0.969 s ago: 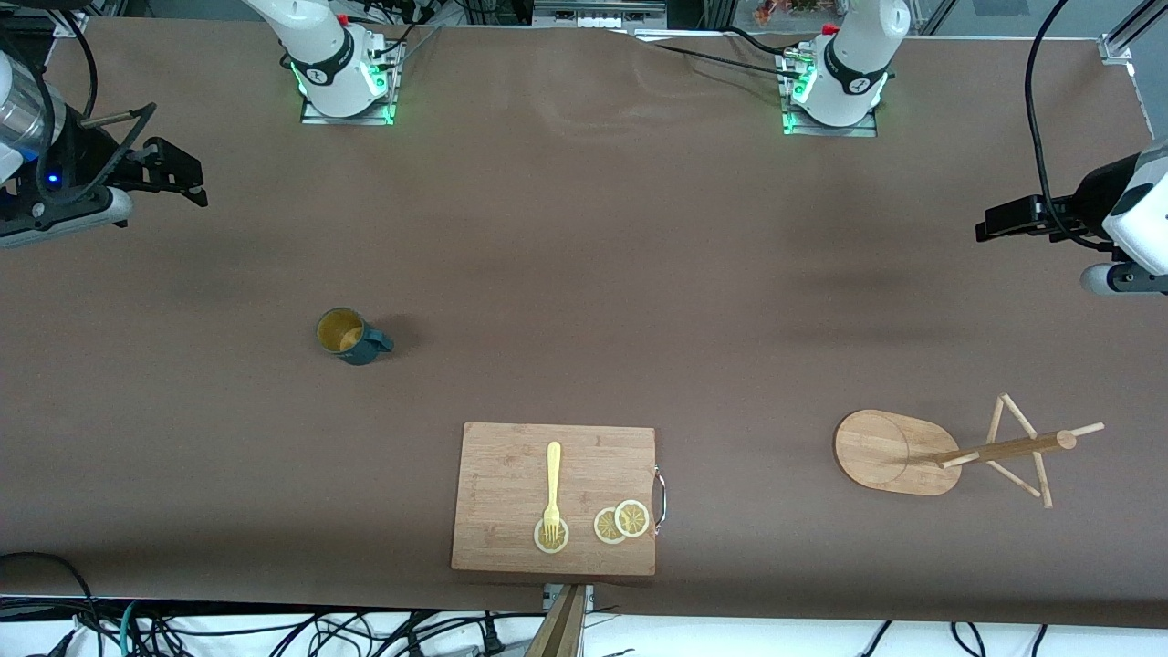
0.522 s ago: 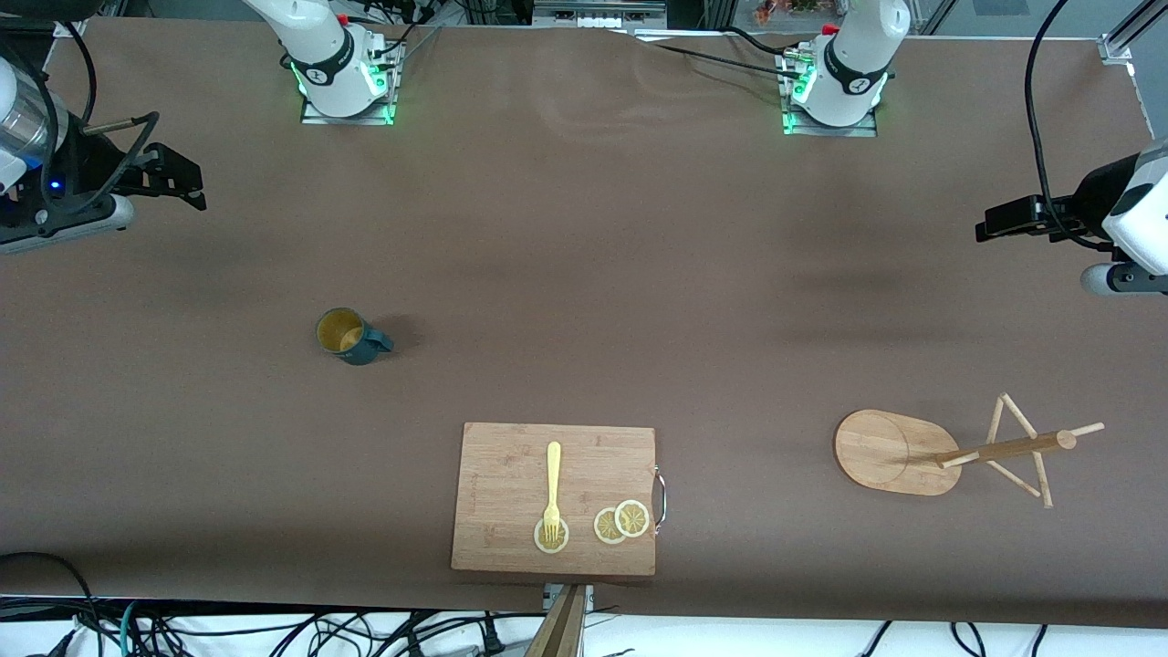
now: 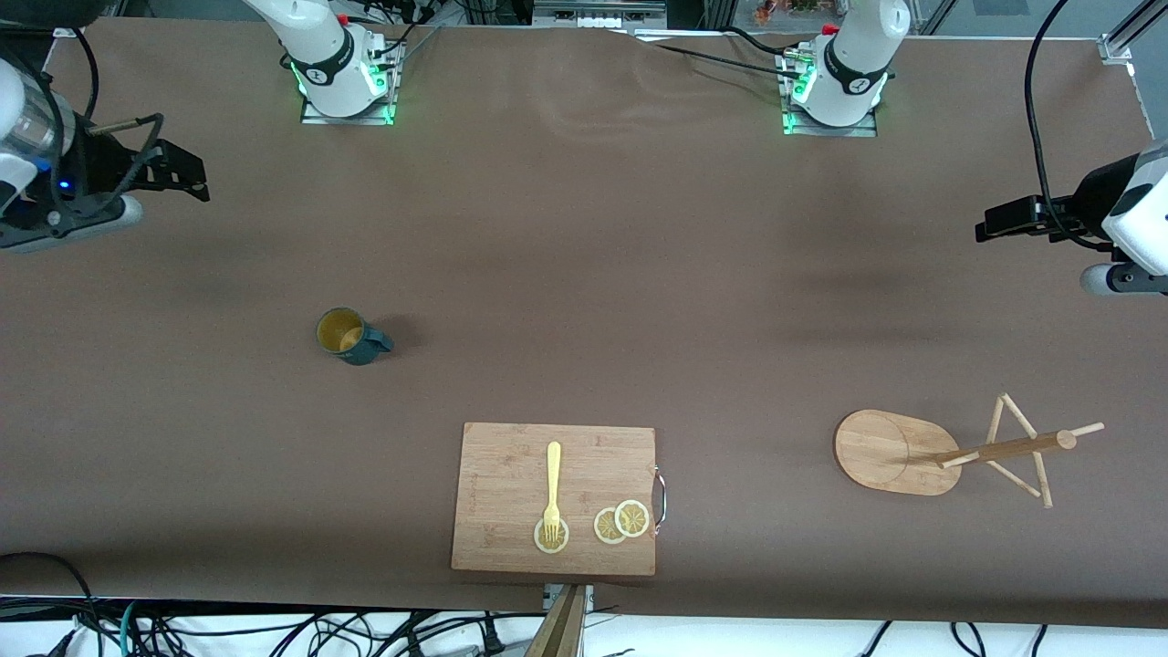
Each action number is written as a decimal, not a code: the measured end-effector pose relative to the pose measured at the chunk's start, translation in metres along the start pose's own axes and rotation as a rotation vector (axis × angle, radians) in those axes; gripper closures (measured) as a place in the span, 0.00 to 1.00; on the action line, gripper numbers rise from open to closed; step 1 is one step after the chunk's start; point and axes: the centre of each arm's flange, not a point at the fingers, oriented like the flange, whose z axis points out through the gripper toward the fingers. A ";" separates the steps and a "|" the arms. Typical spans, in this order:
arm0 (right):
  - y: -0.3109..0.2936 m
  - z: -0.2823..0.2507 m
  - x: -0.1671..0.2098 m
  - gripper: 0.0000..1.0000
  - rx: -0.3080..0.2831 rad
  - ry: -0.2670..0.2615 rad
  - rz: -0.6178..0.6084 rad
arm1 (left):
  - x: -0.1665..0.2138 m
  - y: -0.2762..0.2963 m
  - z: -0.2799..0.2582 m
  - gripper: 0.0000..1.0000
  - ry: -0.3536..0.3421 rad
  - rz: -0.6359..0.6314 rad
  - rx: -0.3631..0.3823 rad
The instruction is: Pass cup and hang on rack
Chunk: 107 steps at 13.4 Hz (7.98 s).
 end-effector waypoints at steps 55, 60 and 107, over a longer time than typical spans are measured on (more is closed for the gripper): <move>-0.367 0.293 0.171 0.96 0.095 0.006 0.305 | 0.006 0.008 0.002 0.00 0.002 0.013 0.053; -0.499 0.321 0.136 0.96 0.077 -0.009 0.274 | 0.008 0.008 0.004 0.00 -0.002 0.014 0.054; -0.020 -0.013 0.053 0.00 0.005 0.092 0.145 | 0.013 0.119 0.372 0.00 0.540 1.518 -0.482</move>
